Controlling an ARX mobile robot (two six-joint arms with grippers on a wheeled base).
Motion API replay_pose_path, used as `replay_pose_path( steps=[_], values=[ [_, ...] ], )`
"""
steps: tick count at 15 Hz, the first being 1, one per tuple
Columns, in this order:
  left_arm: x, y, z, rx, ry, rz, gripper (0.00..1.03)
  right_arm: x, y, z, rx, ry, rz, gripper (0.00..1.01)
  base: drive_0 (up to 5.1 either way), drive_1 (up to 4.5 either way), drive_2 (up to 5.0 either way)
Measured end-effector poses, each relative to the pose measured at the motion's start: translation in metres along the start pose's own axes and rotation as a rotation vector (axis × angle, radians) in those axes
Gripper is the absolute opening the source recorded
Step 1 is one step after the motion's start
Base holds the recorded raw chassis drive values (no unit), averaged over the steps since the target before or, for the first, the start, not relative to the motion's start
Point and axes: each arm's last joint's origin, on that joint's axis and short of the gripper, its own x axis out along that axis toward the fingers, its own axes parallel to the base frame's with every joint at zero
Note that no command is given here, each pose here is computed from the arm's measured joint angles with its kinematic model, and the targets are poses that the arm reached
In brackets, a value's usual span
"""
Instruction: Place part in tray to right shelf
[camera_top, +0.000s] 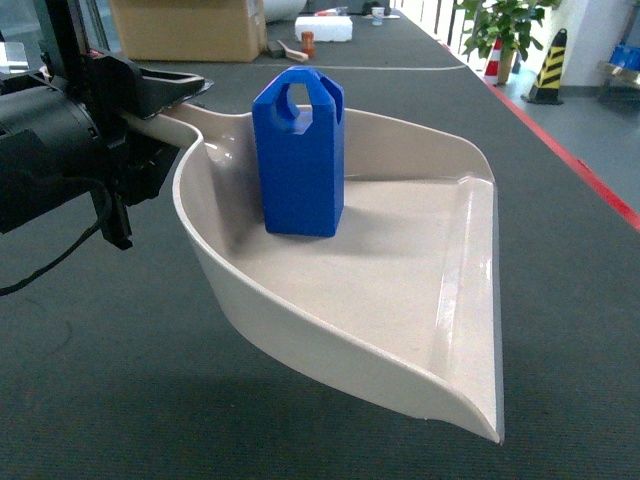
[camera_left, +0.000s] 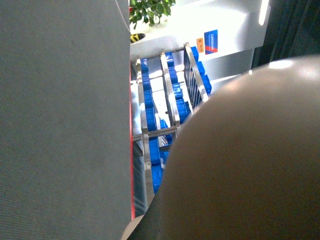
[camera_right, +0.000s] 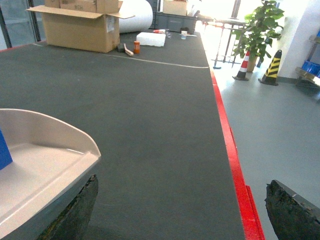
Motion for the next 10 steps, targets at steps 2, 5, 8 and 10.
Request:
replay_pose_path(
  steps=[2, 5, 8, 10],
  values=[
    [0.0, -0.0002, 0.0002, 0.001, -0.001, -0.002, 0.13, -0.0003, 0.0, 0.0002, 0.0, -0.002, 0.0, 0.98, 4.9, -2.54, -2.5],
    [0.0001, 0.0006, -0.0008, -0.001, 0.003, 0.002, 0.13, 0.0, 0.0, -0.0001, 0.0, 0.001, -0.001, 0.98, 5.1, -2.35, -2.3],
    [0.0001, 0.0004, -0.0007, 0.0, 0.002, 0.0, 0.13, -0.0001, -0.0001, 0.0004, 0.0, -0.003, -0.002, 0.98, 5.2, -2.3, -2.3],
    [0.0001, 0.0005, -0.0006, -0.001, 0.002, 0.001, 0.13, -0.0001, -0.0001, 0.0001, -0.001, 0.0, -0.002, 0.98, 5.1, -2.4, -2.4]
  ],
)
